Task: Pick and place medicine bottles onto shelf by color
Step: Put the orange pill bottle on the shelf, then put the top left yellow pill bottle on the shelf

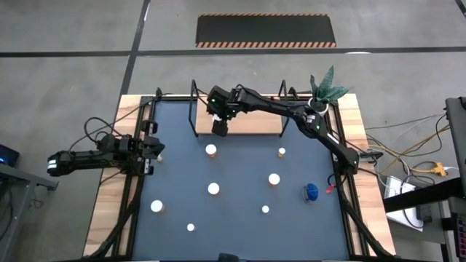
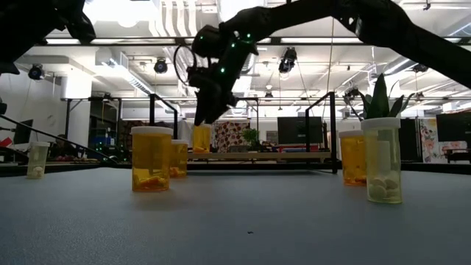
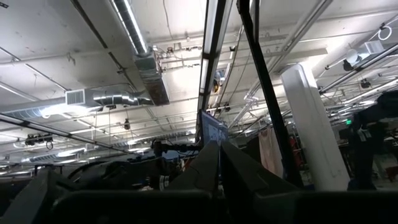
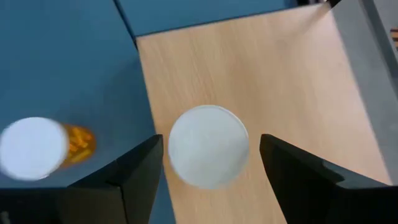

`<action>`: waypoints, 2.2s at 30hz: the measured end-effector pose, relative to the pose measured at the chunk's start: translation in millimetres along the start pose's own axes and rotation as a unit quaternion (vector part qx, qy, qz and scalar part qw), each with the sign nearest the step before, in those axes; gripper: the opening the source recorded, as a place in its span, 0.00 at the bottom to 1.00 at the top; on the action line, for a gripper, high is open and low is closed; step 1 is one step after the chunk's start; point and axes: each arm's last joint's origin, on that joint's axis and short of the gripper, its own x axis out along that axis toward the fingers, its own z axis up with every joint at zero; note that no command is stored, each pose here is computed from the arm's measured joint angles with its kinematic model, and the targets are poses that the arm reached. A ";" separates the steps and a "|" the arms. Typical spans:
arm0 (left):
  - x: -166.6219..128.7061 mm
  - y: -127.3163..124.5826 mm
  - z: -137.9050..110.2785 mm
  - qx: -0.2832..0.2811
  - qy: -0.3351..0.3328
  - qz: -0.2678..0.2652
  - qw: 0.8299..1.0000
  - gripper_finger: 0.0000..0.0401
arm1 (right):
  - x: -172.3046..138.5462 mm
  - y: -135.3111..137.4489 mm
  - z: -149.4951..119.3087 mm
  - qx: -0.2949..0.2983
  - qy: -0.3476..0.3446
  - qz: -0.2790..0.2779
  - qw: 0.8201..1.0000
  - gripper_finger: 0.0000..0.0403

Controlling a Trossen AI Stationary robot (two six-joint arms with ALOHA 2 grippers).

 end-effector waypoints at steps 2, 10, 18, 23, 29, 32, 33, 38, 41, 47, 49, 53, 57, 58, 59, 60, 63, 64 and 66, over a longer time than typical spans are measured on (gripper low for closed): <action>-0.1 0.0 0.1 0.000 0.000 0.000 1.000 0.00 | -11.8 0.3 1.8 -0.001 -0.005 -0.001 1.000 0.64; 0.0 0.0 0.1 0.000 0.000 0.000 1.000 0.00 | -43.5 -0.9 -2.8 -0.011 0.025 -0.014 1.000 0.47; 0.0 0.1 0.0 0.000 0.000 0.000 1.000 0.00 | -15.0 -10.9 -13.8 -0.008 0.068 -0.028 0.997 0.10; -0.1 0.1 0.0 0.000 0.000 0.000 1.000 0.00 | 8.6 -12.5 -18.7 -0.008 0.082 -0.025 0.996 0.03; 0.0 0.1 -0.1 0.000 0.001 0.000 1.000 0.00 | 21.4 -9.4 -13.8 -0.012 0.051 -0.023 0.998 0.03; 0.0 0.1 0.0 0.000 0.000 0.000 1.000 0.00 | 22.0 -3.1 -6.8 -0.020 0.019 -0.020 0.999 0.03; -0.1 0.1 0.1 0.000 0.000 0.000 1.000 0.00 | 22.1 -1.1 -5.7 -0.022 0.015 -0.020 0.999 0.03; 0.0 0.1 0.0 0.000 0.000 0.000 1.000 0.00 | 22.2 1.8 -6.6 -0.025 0.021 -0.017 0.999 0.03; 0.0 0.1 -0.2 0.000 0.001 0.000 1.000 0.00 | 22.2 1.3 -4.0 -0.023 0.007 -0.012 1.000 0.03; -0.1 0.1 0.1 0.000 0.000 0.001 1.000 0.00 | 22.2 5.2 3.6 -0.013 -0.035 0.015 0.999 0.03; -0.1 0.0 0.1 0.000 0.000 0.000 1.000 0.00 | 22.3 4.7 3.3 -0.009 -0.033 0.015 0.999 0.03; -0.1 0.1 0.1 0.000 0.000 0.001 1.000 0.00 | 23.2 5.4 1.8 -0.008 -0.027 0.016 0.999 0.03; -0.1 0.1 0.1 0.000 0.000 0.000 1.000 0.00 | 22.0 7.5 1.4 -0.014 -0.023 0.017 0.999 0.03; -0.1 0.1 0.1 0.000 0.000 0.000 1.000 0.00 | 18.6 7.5 0.8 -0.015 -0.018 0.016 1.000 0.03; -0.1 0.1 0.1 0.000 0.000 0.000 1.000 0.00 | 14.5 8.3 0.4 -0.018 -0.013 0.015 1.000 0.03; -0.1 0.1 0.1 0.000 0.000 0.000 1.000 0.00 | 7.7 9.4 0.9 -0.019 -0.011 0.016 1.000 0.03; -0.1 0.1 0.1 -0.001 0.000 0.000 1.000 0.00 | -16.6 17.4 2.4 -0.029 -0.005 0.018 0.999 0.03; -0.1 0.1 0.1 -0.001 0.000 0.000 1.000 0.00 | -24.8 22.6 2.6 -0.035 -0.002 0.021 0.999 0.03; -0.1 0.1 0.3 -0.001 -0.001 0.001 1.000 0.00 | -38.2 37.5 2.0 -0.051 0.007 0.031 0.998 0.03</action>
